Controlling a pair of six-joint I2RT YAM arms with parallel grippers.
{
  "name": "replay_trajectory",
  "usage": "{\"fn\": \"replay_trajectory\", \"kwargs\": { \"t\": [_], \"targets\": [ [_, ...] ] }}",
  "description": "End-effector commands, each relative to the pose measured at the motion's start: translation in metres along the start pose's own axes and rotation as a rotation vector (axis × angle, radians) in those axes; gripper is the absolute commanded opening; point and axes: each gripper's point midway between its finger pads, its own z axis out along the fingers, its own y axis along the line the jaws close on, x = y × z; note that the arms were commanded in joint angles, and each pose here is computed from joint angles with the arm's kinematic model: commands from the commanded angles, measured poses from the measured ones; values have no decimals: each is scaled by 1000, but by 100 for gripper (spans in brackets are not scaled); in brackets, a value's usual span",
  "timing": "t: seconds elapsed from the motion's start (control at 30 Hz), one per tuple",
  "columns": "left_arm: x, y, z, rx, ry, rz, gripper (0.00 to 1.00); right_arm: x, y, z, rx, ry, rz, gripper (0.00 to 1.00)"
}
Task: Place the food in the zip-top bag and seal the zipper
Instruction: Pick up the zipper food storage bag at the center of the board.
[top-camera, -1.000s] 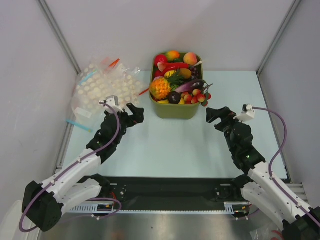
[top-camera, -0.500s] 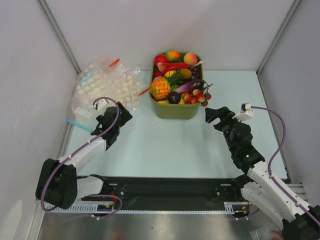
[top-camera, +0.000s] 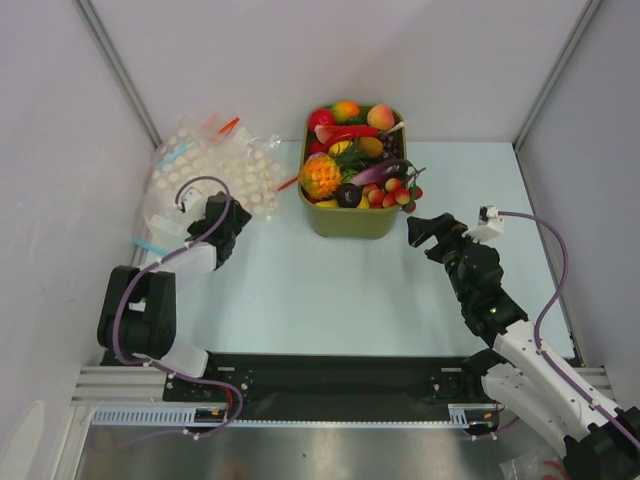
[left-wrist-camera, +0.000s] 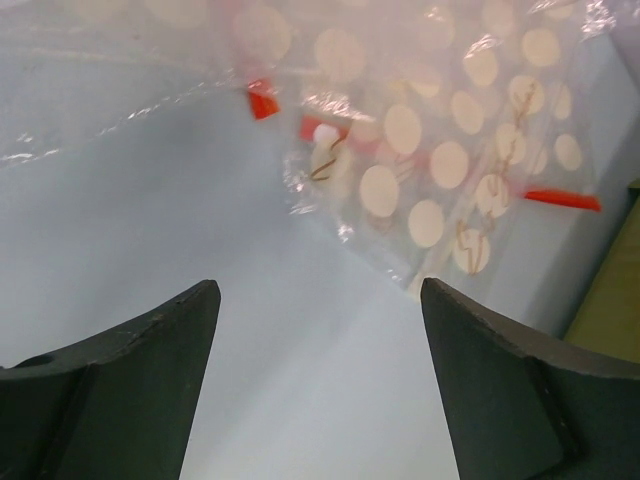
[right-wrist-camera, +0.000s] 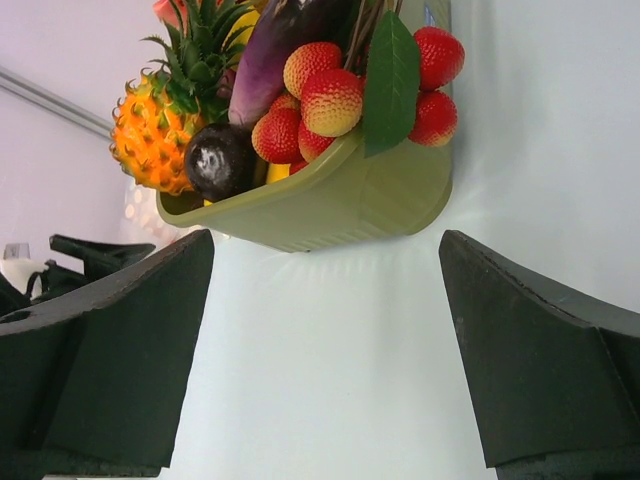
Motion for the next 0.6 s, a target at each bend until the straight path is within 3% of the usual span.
{"fn": "replay_trajectory", "kwargs": {
  "t": [0.0,0.27,0.57],
  "targets": [
    [-27,-39,4,82,-42,-38,87,-10,12,0,-45,-33,35,100],
    [-16,-68,19,160,30,-36,76,-12,8,0,-33,-40,31,100],
    [11,-72,46,164,87,-83,75,-10,6,3,-24,-35,31,100]
  ]
}}
